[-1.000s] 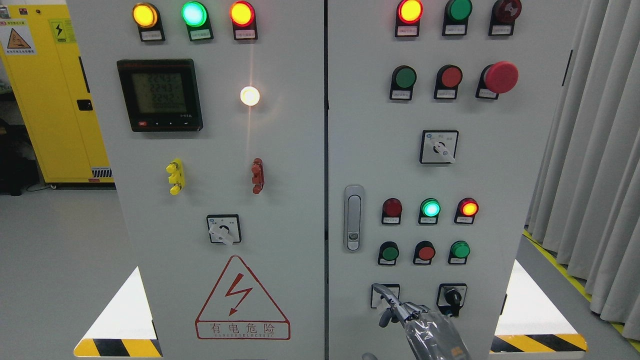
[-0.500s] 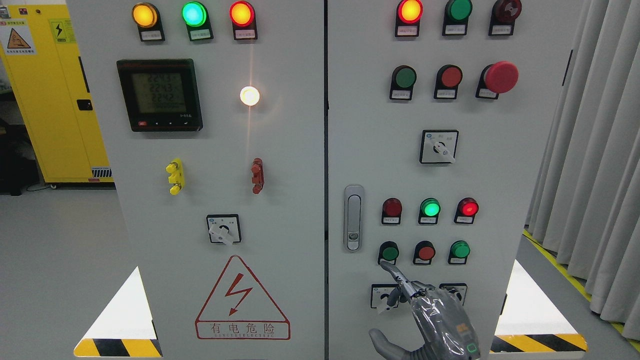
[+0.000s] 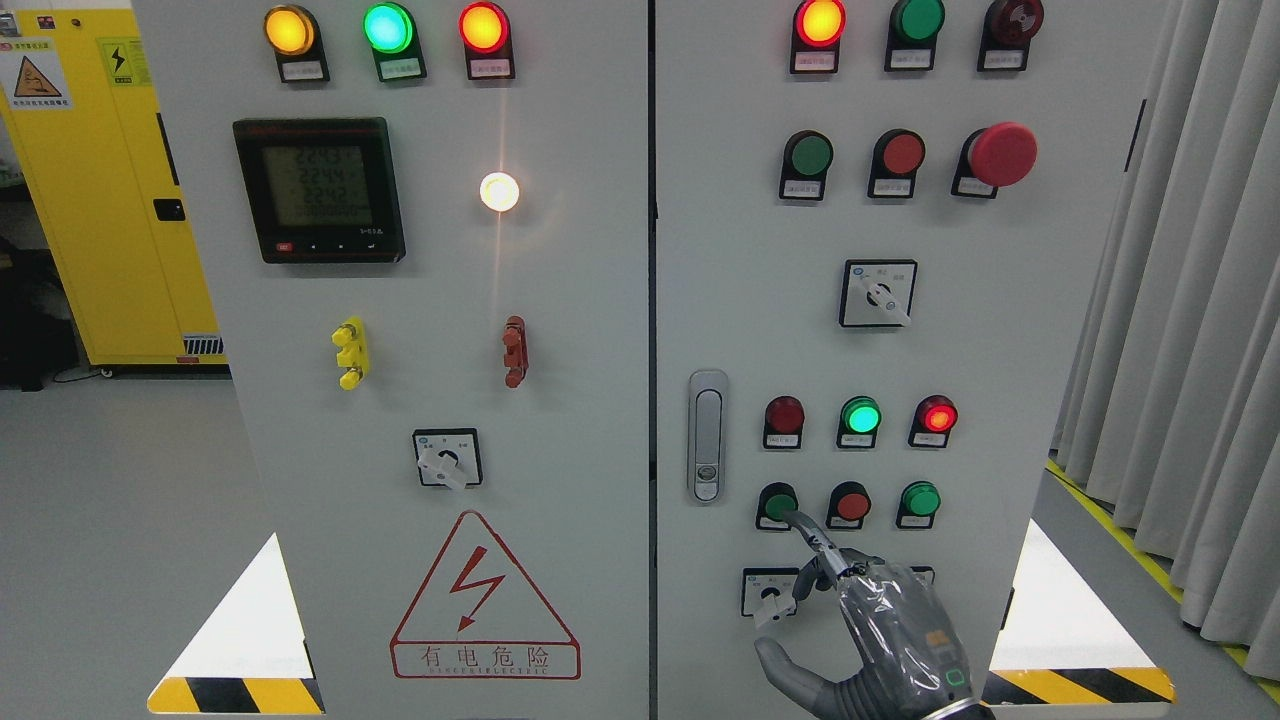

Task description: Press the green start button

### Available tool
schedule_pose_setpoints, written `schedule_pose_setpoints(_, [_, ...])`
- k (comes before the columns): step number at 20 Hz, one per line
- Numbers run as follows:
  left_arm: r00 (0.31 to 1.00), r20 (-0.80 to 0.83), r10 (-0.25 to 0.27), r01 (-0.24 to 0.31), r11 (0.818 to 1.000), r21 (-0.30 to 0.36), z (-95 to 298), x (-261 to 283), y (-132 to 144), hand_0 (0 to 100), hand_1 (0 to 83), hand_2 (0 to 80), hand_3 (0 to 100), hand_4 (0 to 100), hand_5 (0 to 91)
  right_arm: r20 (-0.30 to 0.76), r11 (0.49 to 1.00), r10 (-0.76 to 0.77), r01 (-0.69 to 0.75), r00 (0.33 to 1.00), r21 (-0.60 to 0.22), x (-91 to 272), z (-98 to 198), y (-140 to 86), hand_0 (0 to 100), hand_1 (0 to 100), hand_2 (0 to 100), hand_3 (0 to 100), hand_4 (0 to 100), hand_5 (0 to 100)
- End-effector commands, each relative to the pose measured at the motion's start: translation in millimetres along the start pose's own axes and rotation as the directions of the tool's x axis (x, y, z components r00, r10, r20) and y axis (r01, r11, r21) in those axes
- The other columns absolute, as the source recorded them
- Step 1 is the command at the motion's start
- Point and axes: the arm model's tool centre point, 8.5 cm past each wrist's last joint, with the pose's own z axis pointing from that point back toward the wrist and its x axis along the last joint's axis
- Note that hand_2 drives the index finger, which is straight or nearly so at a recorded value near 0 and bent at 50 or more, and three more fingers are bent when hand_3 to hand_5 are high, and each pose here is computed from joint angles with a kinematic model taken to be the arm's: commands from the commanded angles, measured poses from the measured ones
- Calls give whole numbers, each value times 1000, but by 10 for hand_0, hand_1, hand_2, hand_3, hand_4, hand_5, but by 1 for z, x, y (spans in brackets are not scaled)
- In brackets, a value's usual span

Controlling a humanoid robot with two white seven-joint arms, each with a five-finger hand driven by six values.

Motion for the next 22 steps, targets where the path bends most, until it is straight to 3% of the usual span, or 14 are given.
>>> schedule_pose_setpoints(1, [1000, 23, 2, -2, 1000, -2, -1, 6, -1, 120, 556, 0, 0, 0, 0, -10, 1000, 1, -1, 1000, 27, -7, -4, 7, 255, 645, 49, 604, 616, 556])
schedule_pose_setpoints(22, [1000, 23, 2, -2, 1000, -4, -1, 6, -2, 120, 556, 0, 0, 0, 0, 7, 999, 4, -5, 1000, 34, -1, -7, 11, 251, 637, 45, 602, 606, 548])
